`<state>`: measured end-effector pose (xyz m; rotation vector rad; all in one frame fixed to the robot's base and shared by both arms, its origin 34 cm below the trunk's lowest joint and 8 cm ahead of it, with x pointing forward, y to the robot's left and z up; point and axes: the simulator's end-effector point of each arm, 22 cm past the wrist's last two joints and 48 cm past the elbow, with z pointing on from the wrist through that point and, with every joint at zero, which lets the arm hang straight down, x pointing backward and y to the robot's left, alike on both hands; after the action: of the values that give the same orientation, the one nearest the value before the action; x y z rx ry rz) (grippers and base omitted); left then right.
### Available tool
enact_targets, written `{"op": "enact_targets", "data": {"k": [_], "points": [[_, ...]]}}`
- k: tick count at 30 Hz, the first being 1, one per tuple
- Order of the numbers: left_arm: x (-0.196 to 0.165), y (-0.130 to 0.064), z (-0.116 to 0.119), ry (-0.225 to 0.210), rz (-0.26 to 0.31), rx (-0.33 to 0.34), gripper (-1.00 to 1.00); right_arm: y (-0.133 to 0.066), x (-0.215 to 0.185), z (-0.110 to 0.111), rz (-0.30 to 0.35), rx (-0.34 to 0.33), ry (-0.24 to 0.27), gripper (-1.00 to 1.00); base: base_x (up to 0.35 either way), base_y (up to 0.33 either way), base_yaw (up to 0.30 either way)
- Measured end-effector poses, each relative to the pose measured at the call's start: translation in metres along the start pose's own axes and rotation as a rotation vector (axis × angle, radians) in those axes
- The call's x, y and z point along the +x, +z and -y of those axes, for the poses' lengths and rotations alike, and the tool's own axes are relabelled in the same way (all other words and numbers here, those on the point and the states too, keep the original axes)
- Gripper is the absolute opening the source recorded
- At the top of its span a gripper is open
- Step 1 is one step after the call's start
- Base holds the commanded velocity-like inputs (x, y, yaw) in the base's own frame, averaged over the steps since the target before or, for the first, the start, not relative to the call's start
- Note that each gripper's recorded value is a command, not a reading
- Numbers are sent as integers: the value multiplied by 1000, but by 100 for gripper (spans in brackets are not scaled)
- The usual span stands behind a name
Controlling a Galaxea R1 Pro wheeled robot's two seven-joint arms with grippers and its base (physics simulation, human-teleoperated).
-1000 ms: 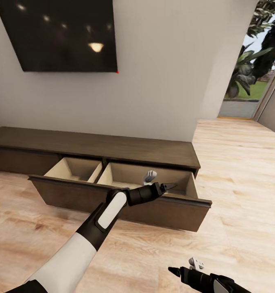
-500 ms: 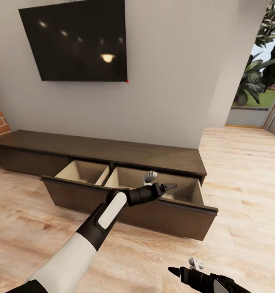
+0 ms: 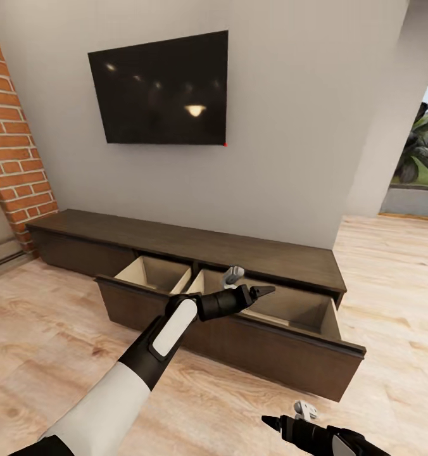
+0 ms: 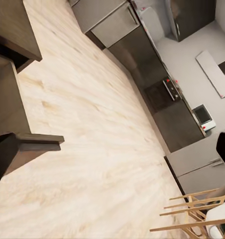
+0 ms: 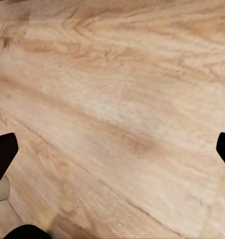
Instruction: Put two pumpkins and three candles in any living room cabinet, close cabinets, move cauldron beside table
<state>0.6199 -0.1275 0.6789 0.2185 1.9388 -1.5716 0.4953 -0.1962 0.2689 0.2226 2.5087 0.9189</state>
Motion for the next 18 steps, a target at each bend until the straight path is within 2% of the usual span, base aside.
{"op": "enact_targets", "data": {"k": [18], "points": [[-10,-7,32,53,17,13,100,-12,-20,-17,40,-16,-30,100,0,0,272]]}}
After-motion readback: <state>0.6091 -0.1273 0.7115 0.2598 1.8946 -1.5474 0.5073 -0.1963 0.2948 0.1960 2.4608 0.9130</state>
